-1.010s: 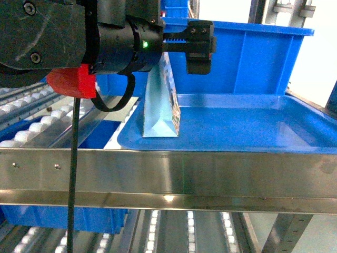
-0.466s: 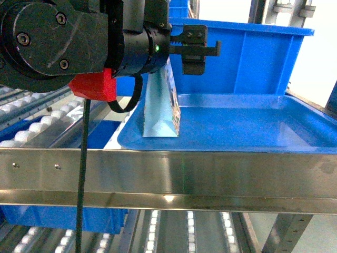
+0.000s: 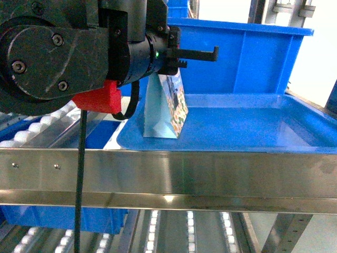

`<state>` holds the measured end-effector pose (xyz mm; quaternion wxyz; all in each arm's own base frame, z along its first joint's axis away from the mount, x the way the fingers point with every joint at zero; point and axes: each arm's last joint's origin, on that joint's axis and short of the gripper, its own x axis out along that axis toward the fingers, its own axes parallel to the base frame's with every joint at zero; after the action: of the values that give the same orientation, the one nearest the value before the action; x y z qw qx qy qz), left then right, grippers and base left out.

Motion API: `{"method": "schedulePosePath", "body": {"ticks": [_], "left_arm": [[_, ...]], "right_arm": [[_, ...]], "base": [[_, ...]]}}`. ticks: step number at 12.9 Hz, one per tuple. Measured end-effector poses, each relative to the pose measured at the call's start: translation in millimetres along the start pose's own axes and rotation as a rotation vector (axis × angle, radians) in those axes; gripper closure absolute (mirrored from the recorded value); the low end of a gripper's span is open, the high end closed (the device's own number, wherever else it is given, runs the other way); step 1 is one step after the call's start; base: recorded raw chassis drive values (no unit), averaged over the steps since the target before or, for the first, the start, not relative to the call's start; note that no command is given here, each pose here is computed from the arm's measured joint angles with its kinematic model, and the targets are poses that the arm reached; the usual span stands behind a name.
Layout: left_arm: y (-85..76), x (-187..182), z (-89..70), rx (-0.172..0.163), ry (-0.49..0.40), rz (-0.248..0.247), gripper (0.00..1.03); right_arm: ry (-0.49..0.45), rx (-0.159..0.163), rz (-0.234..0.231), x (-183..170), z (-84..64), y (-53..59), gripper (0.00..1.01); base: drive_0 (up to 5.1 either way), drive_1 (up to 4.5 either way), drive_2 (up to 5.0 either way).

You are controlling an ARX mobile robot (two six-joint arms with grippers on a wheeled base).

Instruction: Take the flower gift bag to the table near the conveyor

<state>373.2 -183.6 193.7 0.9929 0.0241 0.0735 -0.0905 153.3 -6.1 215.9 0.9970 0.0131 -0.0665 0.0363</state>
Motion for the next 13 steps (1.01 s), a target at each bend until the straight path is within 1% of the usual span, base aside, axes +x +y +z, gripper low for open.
{"method": "schedulePosePath", "body": {"ticks": [2, 3, 5, 6, 8, 9, 10, 11, 12, 13], "left_arm": [[4.9, -10, 0.6, 0.03, -0.028, 0.039, 1.01], [5.4, -11, 0.5, 0.031, -0.03, 0.043, 1.01], [11.5, -22, -0.7, 0.052, -0.059, 0.08, 1.01], [21.9, -41, 11.9, 0.054, -0.143, 0.1, 1.01], [33.3, -56, 25.3, 0.062, -0.207, 0.109, 1.01], [40.1, -65, 30.9, 0.078, -0.235, 0.112, 1.01], [47.4, -75, 33.4, 0.094, -0.276, 0.129, 1.01], [58.8, -88, 34.2, 0.124, -0.321, 0.133, 1.01], [72.8, -105, 32.3, 0.148, -0.34, 0.146, 1.01], [82.6, -117, 29.3, 0.155, -0.342, 0.157, 1.01]], "right_arm": [[0.0, 0.0, 0.0, 0, 0.0, 0.1, 0.99], [0.0, 0.0, 0.0, 0, 0.0, 0.1, 0.99], [0.0, 0.0, 0.0, 0, 0.0, 0.1, 0.99], [0.0, 0.0, 0.0, 0, 0.0, 0.0, 0.99], [0.0, 0.0, 0.0, 0, 0.0, 0.1, 0.99], [0.0, 0.0, 0.0, 0, 0.0, 0.1, 0.99], [0.0, 0.0, 0.0, 0, 0.0, 0.0, 0.99], [0.0, 0.0, 0.0, 0, 0.0, 0.0, 0.99], [0.0, 0.0, 0.0, 0, 0.0, 0.0, 0.99], [0.0, 0.0, 0.0, 0, 0.0, 0.1, 0.99]], "base": [[0.0, 0.0, 0.0], [0.0, 0.0, 0.0], [0.0, 0.0, 0.0], [0.0, 0.0, 0.0], [0.0, 0.0, 0.0], [0.0, 0.0, 0.0], [0.0, 0.0, 0.0], [0.0, 0.0, 0.0], [0.0, 0.0, 0.0], [0.0, 0.0, 0.0]]}}
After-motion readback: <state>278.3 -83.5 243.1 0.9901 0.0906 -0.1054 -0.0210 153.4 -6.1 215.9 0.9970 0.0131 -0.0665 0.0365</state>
